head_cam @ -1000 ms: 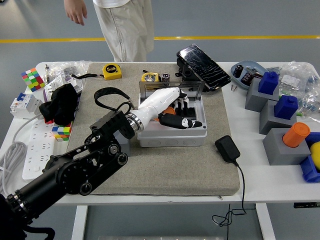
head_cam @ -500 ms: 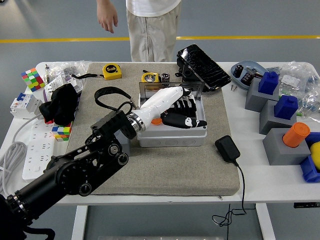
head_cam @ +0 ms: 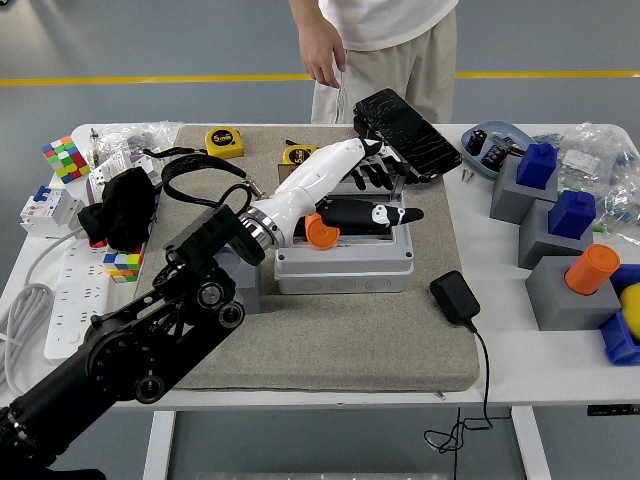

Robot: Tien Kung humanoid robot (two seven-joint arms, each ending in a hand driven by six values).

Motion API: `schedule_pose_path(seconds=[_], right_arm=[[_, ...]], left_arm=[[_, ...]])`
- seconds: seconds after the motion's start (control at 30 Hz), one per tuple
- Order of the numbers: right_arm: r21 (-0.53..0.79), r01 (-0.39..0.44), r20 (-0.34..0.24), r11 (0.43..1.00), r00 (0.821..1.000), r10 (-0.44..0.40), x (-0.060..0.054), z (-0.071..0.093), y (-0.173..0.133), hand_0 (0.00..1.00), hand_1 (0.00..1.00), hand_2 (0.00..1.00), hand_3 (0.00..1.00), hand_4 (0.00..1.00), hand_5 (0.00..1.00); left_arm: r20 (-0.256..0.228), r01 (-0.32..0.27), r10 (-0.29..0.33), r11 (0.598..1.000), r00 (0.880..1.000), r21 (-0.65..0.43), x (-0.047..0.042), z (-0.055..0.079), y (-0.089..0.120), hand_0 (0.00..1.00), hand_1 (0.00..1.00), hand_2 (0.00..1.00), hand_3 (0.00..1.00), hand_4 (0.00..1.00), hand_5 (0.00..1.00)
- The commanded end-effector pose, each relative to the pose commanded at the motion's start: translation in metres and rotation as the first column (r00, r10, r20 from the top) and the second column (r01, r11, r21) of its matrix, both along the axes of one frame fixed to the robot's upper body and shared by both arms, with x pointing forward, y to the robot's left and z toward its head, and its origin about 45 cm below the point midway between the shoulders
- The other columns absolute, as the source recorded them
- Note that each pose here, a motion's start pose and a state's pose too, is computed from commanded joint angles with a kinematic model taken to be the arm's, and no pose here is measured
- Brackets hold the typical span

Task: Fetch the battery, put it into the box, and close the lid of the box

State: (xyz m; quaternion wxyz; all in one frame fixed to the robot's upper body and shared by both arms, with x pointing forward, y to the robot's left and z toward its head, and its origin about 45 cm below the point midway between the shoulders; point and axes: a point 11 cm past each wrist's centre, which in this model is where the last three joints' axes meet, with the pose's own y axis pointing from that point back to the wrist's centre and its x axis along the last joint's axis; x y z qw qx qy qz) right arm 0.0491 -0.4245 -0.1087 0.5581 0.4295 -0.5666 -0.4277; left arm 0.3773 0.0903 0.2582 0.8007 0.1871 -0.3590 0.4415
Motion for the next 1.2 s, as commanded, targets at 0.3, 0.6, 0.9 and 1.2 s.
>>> schedule_pose_path(seconds=[0.3, 0.6, 0.9, 1.2], right_arm=[[-0.001, 0.001, -0.001, 1.000, 1.000, -0.001, -0.001, 0.000, 0.000, 0.639, 0.647, 0.657, 0.574, 0.972, 0.579], [-0.001, -0.002, -0.002, 1.000, 1.000, 0.002, -0.001, 0.000, 0.000, 0.640, 0.647, 0.657, 0.575, 0.972, 0.580], [-0.001, -0.007, -0.001, 1.000, 1.000, 0.007, 0.001, 0.000, -0.001, 0.639, 0.647, 0.658, 0.575, 0.972, 0.580], [-0.001, -0.010, -0.008, 1.000, 1.000, 0.010, -0.003, 0.000, -0.001, 0.639, 0.648, 0.657, 0.576, 0.973, 0.579]], left_arm=[[-0.063, -0.109, 0.119, 0.984, 0.991, 0.142, 0.0068, -0.022, 0.058, 0.303, 0.494, 0.496, 0.504, 0.998, 0.682], [-0.121, -0.111, 0.140, 0.969, 0.983, 0.220, -0.0023, -0.040, 0.077, 0.285, 0.480, 0.476, 0.461, 0.998, 0.683], [-0.163, -0.031, 0.071, 0.971, 0.984, 0.237, -0.0109, -0.050, 0.048, 0.280, 0.479, 0.473, 0.460, 0.998, 0.682], [-0.177, 0.070, -0.045, 0.988, 0.983, 0.138, -0.0211, -0.049, -0.004, 0.273, 0.475, 0.479, 0.472, 0.998, 0.679]])
